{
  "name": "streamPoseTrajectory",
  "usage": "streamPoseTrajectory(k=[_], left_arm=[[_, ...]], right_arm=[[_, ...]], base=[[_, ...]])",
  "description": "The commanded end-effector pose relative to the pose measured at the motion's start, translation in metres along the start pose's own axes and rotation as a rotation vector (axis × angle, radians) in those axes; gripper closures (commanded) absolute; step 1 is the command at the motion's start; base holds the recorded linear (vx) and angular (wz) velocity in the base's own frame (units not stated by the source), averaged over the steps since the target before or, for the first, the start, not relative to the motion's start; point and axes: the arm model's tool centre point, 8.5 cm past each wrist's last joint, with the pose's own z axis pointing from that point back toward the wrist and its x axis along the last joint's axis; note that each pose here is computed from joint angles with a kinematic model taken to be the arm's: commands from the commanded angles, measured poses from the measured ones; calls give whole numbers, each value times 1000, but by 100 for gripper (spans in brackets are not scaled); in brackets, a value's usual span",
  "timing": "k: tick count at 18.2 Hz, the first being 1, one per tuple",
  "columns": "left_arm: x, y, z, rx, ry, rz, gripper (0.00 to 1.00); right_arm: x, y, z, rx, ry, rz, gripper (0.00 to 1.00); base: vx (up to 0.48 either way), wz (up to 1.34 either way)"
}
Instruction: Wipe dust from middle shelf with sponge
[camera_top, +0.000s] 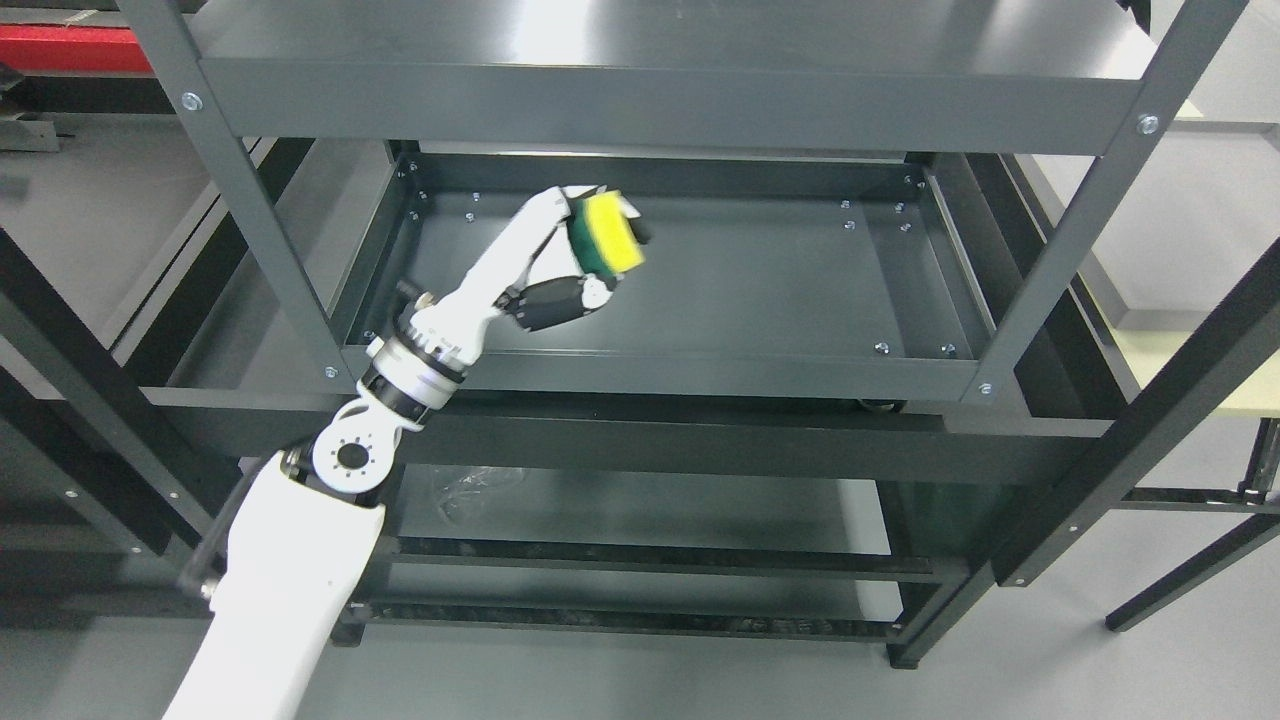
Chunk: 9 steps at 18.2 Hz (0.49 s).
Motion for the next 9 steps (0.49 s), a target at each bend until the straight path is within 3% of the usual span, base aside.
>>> streamPoseTrajectory(k=[1,3,4,7,9], left_arm=[[-67,33,105,372,345,152,98],[-63,42,108,413,478,194,98],[-44,52,99,422,492,201,98],[10,75,76,444,449,250,97],[27,69,80,419,392,234,96]], right_arm=[[2,-10,-1,-15,50,3,0],[2,-10,-1,-15,50,3,0],[2,-10,-1,-15,50,3,0],[2,-10,-1,-15,50,3,0],[2,-10,-1,-15,50,3,0]], base=[[0,0],[0,0],[0,0],[0,0],[0,0]])
